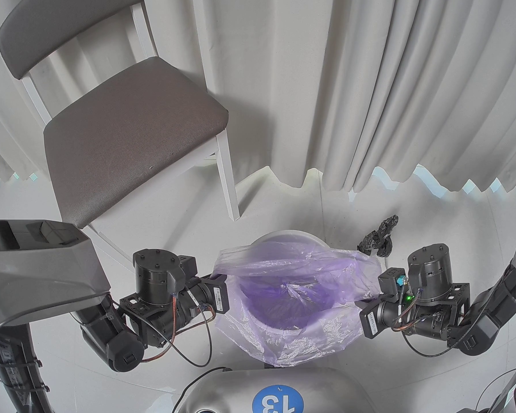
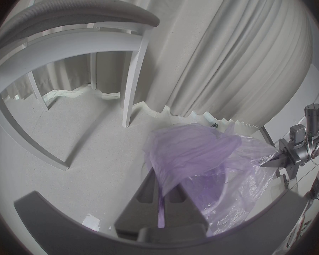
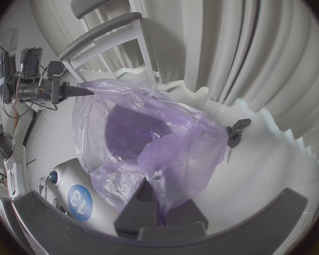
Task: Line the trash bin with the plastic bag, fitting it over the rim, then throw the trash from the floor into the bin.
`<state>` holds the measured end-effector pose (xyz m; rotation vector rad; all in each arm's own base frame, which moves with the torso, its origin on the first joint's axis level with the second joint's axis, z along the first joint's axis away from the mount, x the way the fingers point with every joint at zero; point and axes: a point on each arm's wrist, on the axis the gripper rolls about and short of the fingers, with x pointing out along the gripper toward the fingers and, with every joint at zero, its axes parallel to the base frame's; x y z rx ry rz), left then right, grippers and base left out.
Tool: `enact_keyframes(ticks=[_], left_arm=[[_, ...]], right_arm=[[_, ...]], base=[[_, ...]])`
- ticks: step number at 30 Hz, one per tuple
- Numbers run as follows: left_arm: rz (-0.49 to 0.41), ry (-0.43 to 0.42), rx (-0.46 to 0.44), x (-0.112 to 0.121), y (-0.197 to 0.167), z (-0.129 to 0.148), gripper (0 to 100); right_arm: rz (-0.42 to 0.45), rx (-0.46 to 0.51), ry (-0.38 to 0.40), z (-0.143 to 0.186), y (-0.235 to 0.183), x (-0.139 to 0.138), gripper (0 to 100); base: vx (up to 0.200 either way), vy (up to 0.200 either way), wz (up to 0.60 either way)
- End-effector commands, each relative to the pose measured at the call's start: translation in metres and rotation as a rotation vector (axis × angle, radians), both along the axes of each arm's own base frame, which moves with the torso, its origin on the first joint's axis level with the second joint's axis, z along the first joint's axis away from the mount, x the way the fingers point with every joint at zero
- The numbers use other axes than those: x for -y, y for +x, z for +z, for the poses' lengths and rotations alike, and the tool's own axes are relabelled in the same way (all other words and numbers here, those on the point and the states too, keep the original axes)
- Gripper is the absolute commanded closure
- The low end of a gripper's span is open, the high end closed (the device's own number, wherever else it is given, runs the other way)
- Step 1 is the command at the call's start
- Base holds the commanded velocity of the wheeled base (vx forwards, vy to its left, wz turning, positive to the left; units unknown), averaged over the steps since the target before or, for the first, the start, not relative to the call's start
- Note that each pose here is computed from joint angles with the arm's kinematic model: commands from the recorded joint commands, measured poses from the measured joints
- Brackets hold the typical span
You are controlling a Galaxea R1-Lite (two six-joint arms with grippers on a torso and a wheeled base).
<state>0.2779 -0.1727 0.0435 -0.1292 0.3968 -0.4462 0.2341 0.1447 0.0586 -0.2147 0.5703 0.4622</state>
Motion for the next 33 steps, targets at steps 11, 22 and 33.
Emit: enact_keyframes(ticks=[11,22,33], left_arm=[[0.103,0.045,-0.009,0.003,0.027,-0.039,100],[0.165,-0.008,0.018,-0.006,0.047,-0.038,100],[0.184,-0.024,0.06,0.011,0.041,-0.031,100]], right_arm=[[-0.068,0.045,0.014,-0.035,0.028,0.004,100],[-0.144,0.169,0.087,-0.02,0.046,0.003,100],[-0.23,0.195,0.084,-0.027,0.066,0.015,100]], base=[[0.0,0.0,0.0],[0.0,0.0,0.0],[0.0,0.0,0.0]])
